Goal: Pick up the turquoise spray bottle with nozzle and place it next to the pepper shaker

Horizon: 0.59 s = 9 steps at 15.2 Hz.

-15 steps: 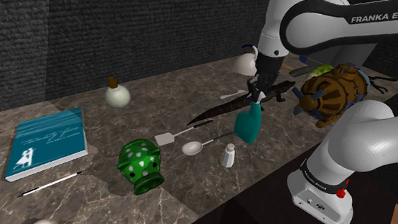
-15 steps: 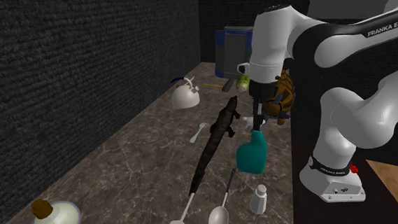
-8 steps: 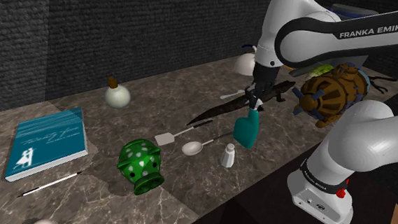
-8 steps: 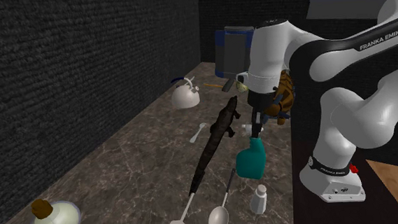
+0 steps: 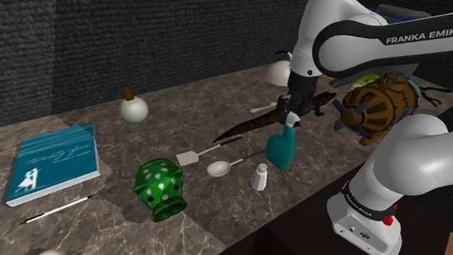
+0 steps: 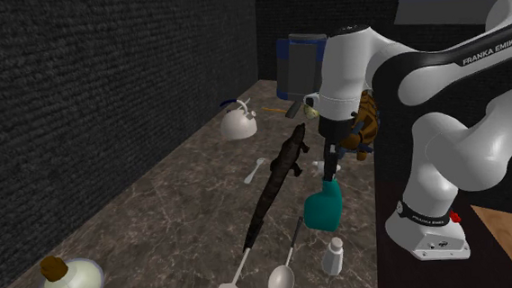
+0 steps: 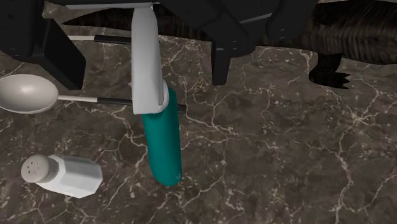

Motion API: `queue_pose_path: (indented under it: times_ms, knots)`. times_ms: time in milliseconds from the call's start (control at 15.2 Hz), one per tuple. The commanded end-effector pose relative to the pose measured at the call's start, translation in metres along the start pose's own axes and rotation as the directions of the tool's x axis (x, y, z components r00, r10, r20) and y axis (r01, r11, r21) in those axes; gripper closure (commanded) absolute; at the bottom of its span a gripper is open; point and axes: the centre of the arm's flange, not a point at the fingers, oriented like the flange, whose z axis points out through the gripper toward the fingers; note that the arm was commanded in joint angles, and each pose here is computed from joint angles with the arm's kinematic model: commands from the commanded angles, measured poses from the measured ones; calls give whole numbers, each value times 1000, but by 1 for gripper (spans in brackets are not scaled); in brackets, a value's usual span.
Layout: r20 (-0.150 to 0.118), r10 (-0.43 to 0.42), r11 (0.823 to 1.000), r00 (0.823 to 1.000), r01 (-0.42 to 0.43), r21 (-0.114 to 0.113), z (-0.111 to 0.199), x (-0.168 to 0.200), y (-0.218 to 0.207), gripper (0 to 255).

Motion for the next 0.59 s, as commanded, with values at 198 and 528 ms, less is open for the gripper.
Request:
queue_pose_path:
  times_ms: [198,528]
  knots:
    - [0,0,1000,1000,0,0,-13,0,0,0]
    - [0,0,1000,1000,0,0,-50,0,0,0]
